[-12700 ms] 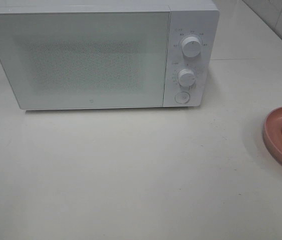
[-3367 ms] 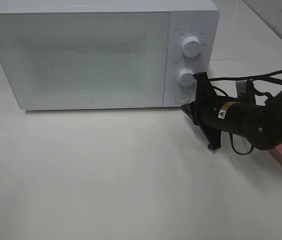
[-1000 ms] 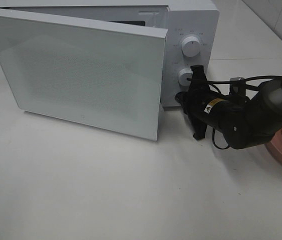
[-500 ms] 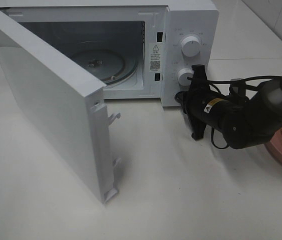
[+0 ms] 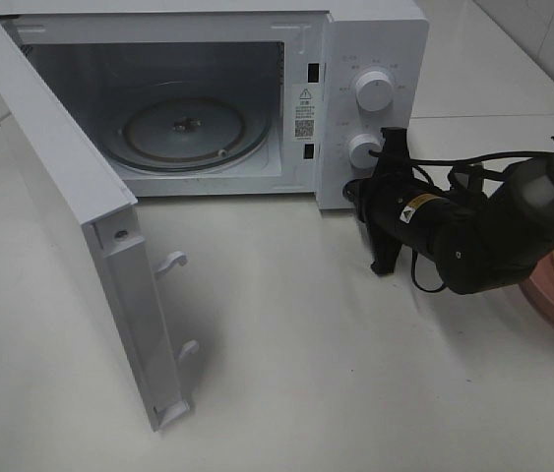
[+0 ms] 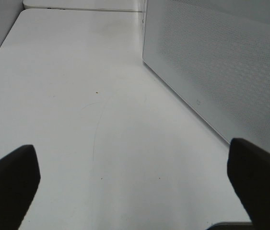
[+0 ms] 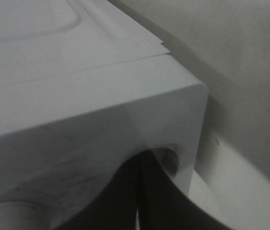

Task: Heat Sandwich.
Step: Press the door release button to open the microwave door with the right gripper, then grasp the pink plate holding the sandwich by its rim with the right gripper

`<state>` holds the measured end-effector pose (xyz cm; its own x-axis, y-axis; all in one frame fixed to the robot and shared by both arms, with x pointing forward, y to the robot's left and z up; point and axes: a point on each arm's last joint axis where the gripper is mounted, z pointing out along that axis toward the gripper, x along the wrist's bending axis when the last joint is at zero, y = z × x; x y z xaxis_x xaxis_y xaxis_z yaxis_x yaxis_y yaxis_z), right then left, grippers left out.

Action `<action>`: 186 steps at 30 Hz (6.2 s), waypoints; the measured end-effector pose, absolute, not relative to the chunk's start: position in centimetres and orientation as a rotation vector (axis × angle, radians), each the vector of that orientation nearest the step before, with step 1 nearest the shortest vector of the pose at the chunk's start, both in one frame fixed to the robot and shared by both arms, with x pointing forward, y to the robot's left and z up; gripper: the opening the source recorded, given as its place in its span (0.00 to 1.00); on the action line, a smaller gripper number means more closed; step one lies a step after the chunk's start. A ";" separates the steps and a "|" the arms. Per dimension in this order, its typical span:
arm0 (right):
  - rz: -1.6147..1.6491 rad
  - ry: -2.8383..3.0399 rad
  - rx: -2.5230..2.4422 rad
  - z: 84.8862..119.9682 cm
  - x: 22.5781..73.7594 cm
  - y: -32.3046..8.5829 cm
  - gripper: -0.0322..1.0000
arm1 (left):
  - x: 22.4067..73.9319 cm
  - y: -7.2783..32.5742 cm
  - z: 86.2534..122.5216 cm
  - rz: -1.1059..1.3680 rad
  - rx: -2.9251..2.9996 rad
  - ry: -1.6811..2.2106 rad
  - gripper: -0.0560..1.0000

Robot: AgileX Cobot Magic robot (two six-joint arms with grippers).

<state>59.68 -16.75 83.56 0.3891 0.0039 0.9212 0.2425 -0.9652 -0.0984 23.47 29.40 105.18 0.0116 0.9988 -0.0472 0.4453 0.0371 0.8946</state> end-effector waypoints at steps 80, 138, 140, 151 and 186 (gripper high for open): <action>-1.973 -0.893 -2.243 92.0 49.8 -20.0 0.04 | 23.5 29.4 105.2 0.905 1.515 1.542 0.99; -0.184 -2.218 -2.409 101.9 53.8 -27.0 0.71 | 23.5 29.4 105.2 0.905 1.515 1.542 0.99; -0.150 -2.207 -2.393 101.0 54.1 -27.0 0.71 | 23.5 29.4 105.2 0.905 1.515 1.542 0.99; -0.054 -2.169 -2.355 95.2 56.6 -26.6 0.71 | 23.5 29.4 105.2 0.905 1.515 1.542 0.99; 0.168 -2.164 -2.333 88.1 58.4 -28.7 0.58 | 23.5 29.4 105.2 0.905 1.515 1.542 0.99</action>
